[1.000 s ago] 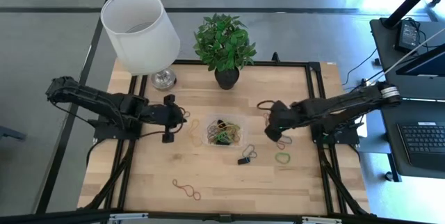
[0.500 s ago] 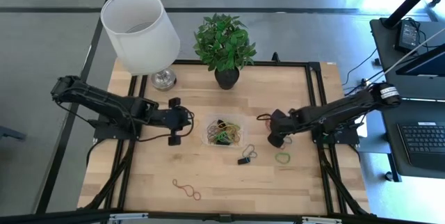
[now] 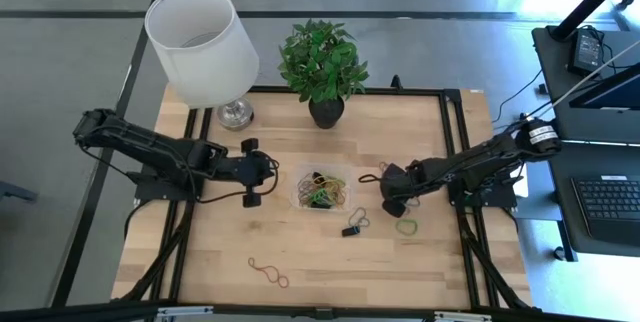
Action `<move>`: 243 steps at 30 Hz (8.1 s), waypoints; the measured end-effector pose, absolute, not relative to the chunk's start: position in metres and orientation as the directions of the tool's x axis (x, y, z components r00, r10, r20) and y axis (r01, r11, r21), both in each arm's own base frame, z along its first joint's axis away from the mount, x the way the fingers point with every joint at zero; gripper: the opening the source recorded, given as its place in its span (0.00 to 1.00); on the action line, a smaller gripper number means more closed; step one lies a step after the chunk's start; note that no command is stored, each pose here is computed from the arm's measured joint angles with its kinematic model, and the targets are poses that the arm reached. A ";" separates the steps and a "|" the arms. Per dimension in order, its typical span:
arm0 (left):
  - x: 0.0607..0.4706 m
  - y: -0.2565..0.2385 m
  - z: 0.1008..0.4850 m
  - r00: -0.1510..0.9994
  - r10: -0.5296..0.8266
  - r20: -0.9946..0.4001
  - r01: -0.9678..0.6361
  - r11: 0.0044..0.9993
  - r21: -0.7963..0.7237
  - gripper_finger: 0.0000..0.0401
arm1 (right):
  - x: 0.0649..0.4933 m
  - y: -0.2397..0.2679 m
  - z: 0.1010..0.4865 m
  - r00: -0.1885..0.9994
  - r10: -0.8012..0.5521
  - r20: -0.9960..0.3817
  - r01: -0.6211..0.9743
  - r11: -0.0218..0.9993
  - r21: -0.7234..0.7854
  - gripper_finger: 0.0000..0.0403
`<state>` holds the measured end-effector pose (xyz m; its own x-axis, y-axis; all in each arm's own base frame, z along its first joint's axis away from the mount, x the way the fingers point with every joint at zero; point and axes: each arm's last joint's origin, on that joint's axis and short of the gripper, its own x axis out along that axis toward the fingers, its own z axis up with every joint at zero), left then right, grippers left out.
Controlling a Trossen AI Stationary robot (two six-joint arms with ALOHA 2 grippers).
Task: Pick and place rubber bands into bin
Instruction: Put the middle red rubber band into the transparent container, then put the left red rubber band into the transparent container
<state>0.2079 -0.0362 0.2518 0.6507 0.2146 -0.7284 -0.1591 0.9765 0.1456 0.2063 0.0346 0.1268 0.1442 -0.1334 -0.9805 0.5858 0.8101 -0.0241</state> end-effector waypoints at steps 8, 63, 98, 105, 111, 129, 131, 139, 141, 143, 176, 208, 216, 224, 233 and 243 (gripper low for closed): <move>0.208 -0.036 0.252 0.650 0.221 -0.727 -0.130 0.975 0.180 0.01 | 0.211 0.037 0.168 0.220 -0.088 -0.971 0.579 0.814 0.057 0.01; 0.208 -0.034 0.252 0.649 0.232 -0.724 -0.134 0.972 0.192 0.01 | 0.153 0.025 0.185 -0.091 -0.361 -0.928 0.765 0.571 -0.297 0.04; 0.208 -0.034 0.252 0.649 0.233 -0.724 -0.137 0.972 0.189 0.01 | 0.192 -0.026 0.188 0.196 -0.162 -0.967 0.442 0.895 -0.061 0.32; 0.208 -0.034 0.252 0.649 0.234 -0.724 -0.139 0.972 0.189 0.01 | 0.195 -0.035 0.180 0.171 -0.112 -0.979 0.396 0.918 -0.036 0.32; 0.208 -0.034 0.252 0.651 0.244 -0.718 -0.161 0.970 0.184 0.01 | 0.204 -0.037 0.156 0.043 -0.091 -0.995 0.391 0.918 -0.067 0.32; 0.208 -0.034 0.252 0.650 0.250 -0.717 -0.182 0.968 0.173 0.01 | 0.226 -0.043 0.150 0.071 -0.136 -0.988 0.397 0.912 -0.097 0.32; 0.208 -0.034 0.252 0.650 0.250 -0.718 -0.181 0.968 0.173 0.01 | 0.226 -0.046 0.150 0.072 -0.138 -0.988 0.402 0.910 -0.098 0.32; 0.208 -0.034 0.252 0.650 0.250 -0.718 -0.182 0.968 0.173 0.01 | 0.227 -0.051 0.136 0.005 -0.124 -0.992 0.369 0.923 -0.113 0.32; 0.208 -0.034 0.252 0.650 0.250 -0.718 -0.189 0.968 0.166 0.01 | 0.229 -0.051 0.132 -0.005 -0.120 -0.993 0.351 0.929 -0.114 0.32; 0.208 -0.034 0.252 0.650 0.250 -0.718 -0.190 0.968 0.165 0.01 | 0.229 -0.052 0.129 -0.028 -0.108 -0.994 0.350 0.930 -0.111 0.32; 0.208 -0.034 0.252 0.649 0.239 -0.722 -0.180 0.971 0.160 0.01 | 0.220 -0.050 0.227 0.134 -0.162 -0.978 0.490 0.868 -0.077 0.00; 0.208 -0.034 0.252 0.649 0.239 -0.722 -0.179 0.971 0.160 0.01 | 0.259 0.001 0.340 0.540 -0.240 -0.807 0.458 0.888 0.042 0.00; 0.208 -0.034 0.252 0.649 0.239 -0.723 -0.171 0.971 0.168 0.01 | 0.314 0.035 0.311 0.633 -0.175 -0.755 0.361 0.928 0.088 0.00; 0.208 -0.034 0.252 0.648 0.239 -0.723 -0.071 0.964 0.255 0.01 | 0.359 0.057 0.269 0.669 -0.140 -0.730 0.332 0.935 0.125 0.00; 0.208 -0.034 0.252 0.648 0.240 -0.723 -0.007 0.951 0.309 0.01 | 0.387 0.062 0.198 0.537 -0.164 -0.827 0.448 0.887 0.114 0.00; 0.208 -0.034 0.252 0.648 0.251 -0.719 -0.015 0.948 0.318 0.01 | 0.393 0.062 0.173 0.483 -0.150 -0.863 0.479 0.870 0.117 0.07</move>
